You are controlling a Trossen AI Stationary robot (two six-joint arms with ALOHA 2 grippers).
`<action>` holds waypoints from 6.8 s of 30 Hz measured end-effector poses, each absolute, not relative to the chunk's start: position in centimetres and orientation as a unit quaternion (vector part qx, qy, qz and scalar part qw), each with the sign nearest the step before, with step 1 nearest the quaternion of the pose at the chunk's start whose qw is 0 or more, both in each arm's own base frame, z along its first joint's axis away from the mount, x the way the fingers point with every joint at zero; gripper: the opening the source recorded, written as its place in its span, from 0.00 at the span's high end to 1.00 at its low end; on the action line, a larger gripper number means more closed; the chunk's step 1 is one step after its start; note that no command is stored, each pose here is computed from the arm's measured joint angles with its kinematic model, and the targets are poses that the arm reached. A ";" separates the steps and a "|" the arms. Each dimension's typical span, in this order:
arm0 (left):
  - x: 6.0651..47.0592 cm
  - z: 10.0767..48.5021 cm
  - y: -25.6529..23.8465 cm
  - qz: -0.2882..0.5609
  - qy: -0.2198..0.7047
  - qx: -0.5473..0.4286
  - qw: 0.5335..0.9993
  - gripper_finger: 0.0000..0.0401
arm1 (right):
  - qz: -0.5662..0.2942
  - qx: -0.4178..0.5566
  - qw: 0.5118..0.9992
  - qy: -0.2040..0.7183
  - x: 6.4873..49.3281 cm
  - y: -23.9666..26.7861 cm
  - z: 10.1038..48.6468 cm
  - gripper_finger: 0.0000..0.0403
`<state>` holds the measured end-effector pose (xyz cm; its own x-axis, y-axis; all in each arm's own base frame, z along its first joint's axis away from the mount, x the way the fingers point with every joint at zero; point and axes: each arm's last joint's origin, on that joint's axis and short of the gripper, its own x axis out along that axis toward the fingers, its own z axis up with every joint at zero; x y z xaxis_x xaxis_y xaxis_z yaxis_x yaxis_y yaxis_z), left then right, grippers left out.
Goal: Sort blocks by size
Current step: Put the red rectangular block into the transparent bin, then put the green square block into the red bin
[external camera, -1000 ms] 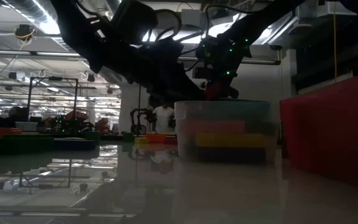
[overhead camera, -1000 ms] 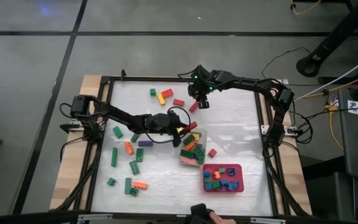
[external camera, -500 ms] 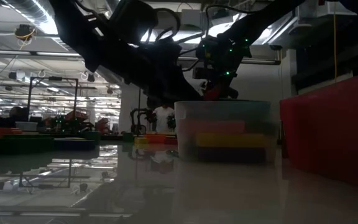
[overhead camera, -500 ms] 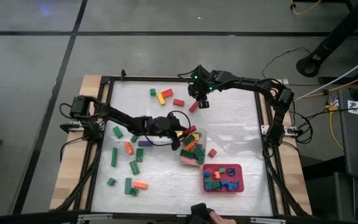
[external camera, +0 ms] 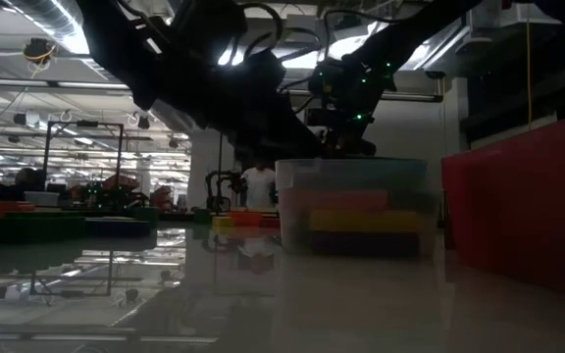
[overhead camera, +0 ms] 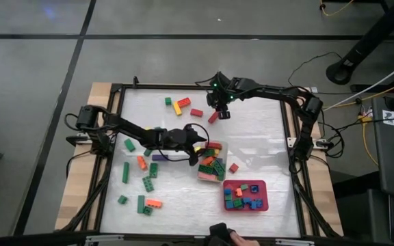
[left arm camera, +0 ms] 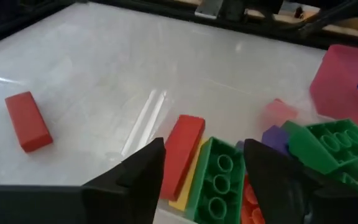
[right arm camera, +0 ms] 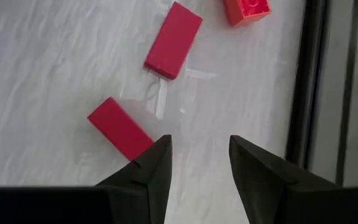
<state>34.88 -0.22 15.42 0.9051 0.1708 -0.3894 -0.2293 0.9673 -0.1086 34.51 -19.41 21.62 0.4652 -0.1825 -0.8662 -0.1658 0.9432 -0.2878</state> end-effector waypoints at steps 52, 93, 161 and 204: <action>24.5 23.5 2.3 0.227 0.356 -0.113 0.900 0.62 | 0.145 -0.229 0.741 0.614 36.0 -14.5 18.5 0.76; 23.3 22.6 4.0 0.267 0.415 -0.093 0.865 0.64 | 0.066 -0.206 0.728 0.651 38.6 0.0 23.8 0.50; 18.9 14.5 6.6 0.261 0.511 -0.046 0.818 0.45 | 0.045 -0.235 0.699 0.674 38.1 -0.3 24.1 0.50; 30.0 19.6 -2.8 -0.015 0.057 -0.099 0.993 0.71 | -0.072 -0.070 0.805 0.584 31.1 -11.7 33.1 0.50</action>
